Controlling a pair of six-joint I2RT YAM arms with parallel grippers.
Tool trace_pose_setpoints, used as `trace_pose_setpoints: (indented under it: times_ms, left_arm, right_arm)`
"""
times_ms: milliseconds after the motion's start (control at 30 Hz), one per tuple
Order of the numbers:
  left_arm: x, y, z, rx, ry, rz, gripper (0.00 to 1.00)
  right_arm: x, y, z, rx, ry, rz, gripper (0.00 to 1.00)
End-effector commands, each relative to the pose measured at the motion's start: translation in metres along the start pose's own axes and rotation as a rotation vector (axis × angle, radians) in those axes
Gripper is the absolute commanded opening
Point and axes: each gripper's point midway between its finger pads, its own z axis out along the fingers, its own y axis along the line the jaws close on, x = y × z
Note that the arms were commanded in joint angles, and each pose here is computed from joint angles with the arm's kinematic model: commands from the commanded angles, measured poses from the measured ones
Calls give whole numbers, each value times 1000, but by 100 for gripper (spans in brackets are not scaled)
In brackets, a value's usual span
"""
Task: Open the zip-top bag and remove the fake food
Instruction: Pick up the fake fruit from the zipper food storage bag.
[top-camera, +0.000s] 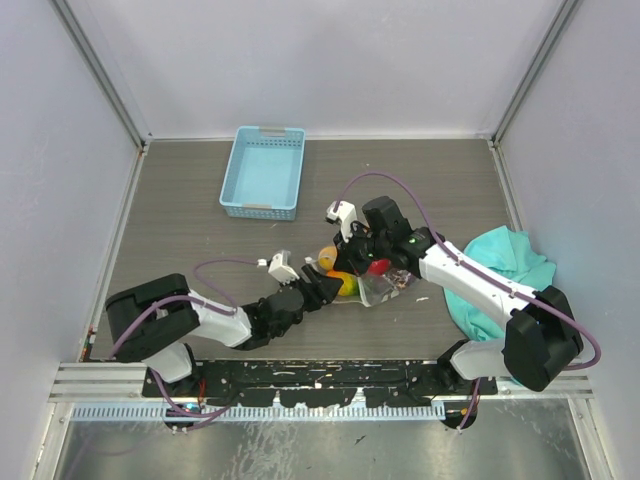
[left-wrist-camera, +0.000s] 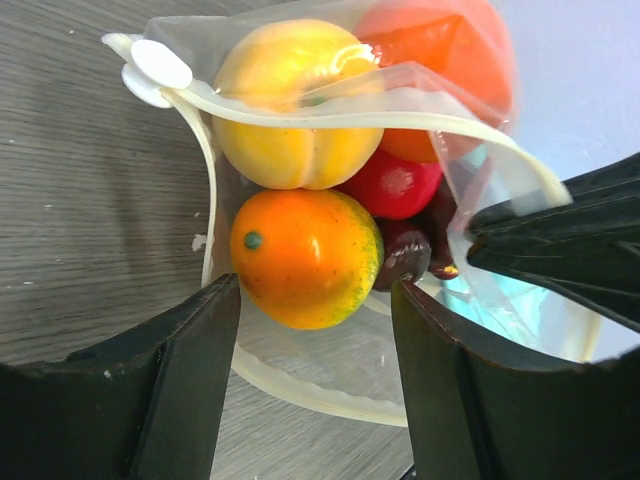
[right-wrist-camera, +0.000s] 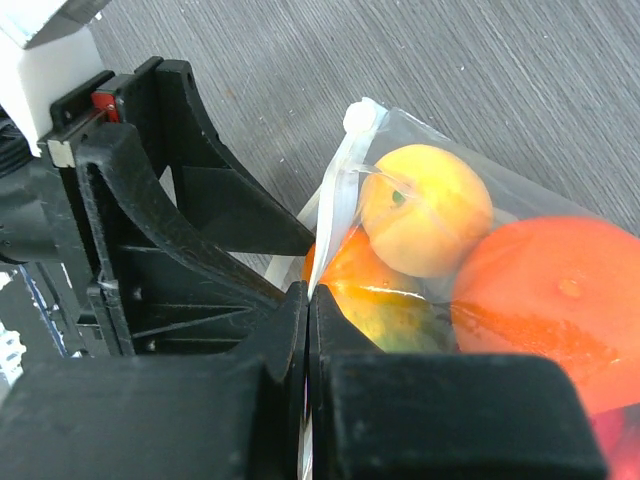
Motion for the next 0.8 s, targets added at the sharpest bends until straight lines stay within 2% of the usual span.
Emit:
trace_pose_setpoints:
  times_ms: [0,167,767]
  left_arm:
    - [-10,-15,6,29,-56,-37,65]
    - [-5,-9,10,3,-46,-25,69]
    - [14,1,31,-49,-15,9,70]
  right_arm:
    - [-13,4,0,-21,-50,-31,1]
    - [-13,7,1,-38,-50,-29,1]
    - [-8,11,2,-66,-39,-25,1]
